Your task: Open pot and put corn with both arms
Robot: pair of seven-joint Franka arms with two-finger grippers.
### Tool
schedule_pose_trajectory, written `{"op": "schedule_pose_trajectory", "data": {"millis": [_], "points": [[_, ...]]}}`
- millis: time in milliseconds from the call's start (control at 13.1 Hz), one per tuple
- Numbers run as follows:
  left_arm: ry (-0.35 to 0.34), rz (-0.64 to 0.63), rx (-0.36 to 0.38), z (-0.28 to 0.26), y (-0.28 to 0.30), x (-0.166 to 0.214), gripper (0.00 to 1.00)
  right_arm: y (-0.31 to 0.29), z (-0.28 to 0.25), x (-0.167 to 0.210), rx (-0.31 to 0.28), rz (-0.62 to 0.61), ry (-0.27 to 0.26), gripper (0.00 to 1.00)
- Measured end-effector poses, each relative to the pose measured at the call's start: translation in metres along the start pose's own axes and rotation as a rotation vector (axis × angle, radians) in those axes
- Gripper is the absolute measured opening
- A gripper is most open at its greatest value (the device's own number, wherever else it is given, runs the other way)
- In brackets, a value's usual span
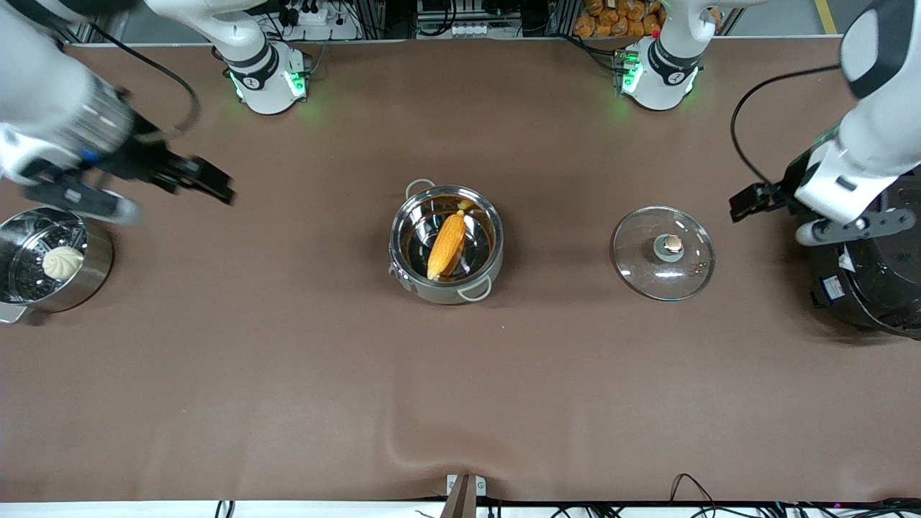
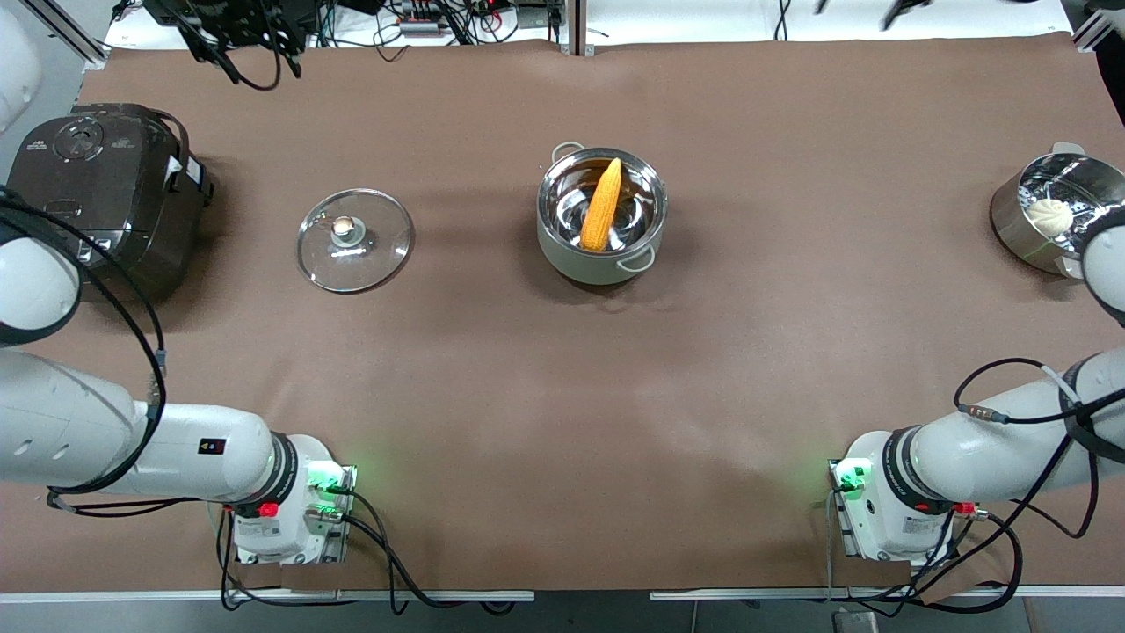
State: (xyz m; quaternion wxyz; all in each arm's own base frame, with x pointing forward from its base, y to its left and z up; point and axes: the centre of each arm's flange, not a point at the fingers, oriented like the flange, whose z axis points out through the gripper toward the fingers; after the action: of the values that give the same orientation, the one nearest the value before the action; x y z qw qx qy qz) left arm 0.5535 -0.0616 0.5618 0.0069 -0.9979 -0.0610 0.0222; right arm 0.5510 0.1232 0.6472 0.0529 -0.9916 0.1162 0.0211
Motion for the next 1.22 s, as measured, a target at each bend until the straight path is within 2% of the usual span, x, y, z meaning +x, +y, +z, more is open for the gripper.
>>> {"op": "schedule_pose_trajectory", "data": {"millis": [306,612,994,1224], "points": [[0.017,-0.001,-0.004,-0.043,-0.002,-0.007,1.00,0.086,-0.043,0.004,-0.020,-0.105,0.056,1.00],[0.010,0.046,-0.003,-0.047,-0.013,-0.001,1.00,0.179,-0.039,0.024,-0.083,-0.182,0.036,1.00],[0.014,0.047,-0.004,-0.052,-0.017,-0.001,1.00,0.179,-0.027,0.023,-0.085,-0.194,-0.001,1.00],[-0.014,0.047,0.001,-0.051,-0.018,-0.004,1.00,0.176,-0.021,0.022,-0.086,-0.200,-0.014,1.00]]}}
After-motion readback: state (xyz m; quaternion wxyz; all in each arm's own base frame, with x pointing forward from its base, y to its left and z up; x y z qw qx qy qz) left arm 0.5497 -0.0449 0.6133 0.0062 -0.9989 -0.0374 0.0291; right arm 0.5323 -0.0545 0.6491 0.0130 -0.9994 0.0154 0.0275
